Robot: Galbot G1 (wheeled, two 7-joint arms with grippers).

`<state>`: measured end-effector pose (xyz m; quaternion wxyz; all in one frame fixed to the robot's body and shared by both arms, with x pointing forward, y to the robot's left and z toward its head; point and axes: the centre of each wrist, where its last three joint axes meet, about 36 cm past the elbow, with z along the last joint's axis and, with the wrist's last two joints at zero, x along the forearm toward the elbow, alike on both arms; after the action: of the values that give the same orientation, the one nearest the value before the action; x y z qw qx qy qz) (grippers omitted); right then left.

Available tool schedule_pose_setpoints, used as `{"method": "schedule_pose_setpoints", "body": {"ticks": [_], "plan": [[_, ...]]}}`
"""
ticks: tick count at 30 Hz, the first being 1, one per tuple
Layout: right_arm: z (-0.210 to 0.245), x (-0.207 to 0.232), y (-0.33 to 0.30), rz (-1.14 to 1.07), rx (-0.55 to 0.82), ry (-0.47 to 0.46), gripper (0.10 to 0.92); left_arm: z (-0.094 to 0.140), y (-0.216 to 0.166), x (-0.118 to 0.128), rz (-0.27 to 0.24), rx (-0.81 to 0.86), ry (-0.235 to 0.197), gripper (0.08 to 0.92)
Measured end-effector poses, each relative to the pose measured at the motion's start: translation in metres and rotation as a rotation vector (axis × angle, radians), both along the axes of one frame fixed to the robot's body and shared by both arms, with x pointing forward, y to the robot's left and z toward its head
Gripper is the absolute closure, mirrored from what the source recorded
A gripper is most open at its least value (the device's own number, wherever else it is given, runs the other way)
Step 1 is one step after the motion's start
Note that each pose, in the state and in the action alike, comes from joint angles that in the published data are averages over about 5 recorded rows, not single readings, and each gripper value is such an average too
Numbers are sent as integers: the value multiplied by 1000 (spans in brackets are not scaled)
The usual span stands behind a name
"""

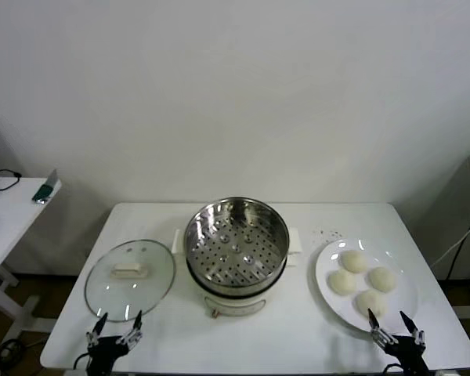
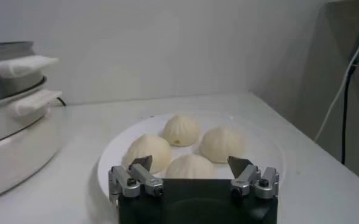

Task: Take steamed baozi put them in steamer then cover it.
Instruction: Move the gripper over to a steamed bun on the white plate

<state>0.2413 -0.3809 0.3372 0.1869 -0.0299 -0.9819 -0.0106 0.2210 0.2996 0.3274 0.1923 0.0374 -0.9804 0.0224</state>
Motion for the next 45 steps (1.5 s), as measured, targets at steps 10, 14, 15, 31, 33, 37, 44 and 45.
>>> {"method": "schedule_pose_setpoints", "body": {"ticks": [10, 14, 15, 31, 33, 37, 44, 45], "plan": [[56, 104, -36, 224, -203, 32, 200, 5, -3, 8, -13, -6, -20, 177], [90, 158, -43, 418, -339, 49, 200, 5, -6, 11, -21, -11, -27, 177], [99, 171, -44, 475, -377, 57, 200, 6, -6, 12, -23, -12, -29, 177], [191, 301, -78, 1286, -842, 416, 200, 7, -9, 8, -60, -8, -30, 177], [196, 309, -81, 1331, -858, 471, 200, 7, -9, 8, -62, -7, -29, 177], [198, 324, -85, 1388, -876, 564, 200, 7, -10, 9, -68, -6, -32, 177], [189, 356, -83, 1426, -889, 672, 200, 7, -13, 11, -74, -12, -38, 177], [187, 361, -81, 1429, -891, 683, 200, 7, -13, 11, -74, -12, -38, 177]]}}
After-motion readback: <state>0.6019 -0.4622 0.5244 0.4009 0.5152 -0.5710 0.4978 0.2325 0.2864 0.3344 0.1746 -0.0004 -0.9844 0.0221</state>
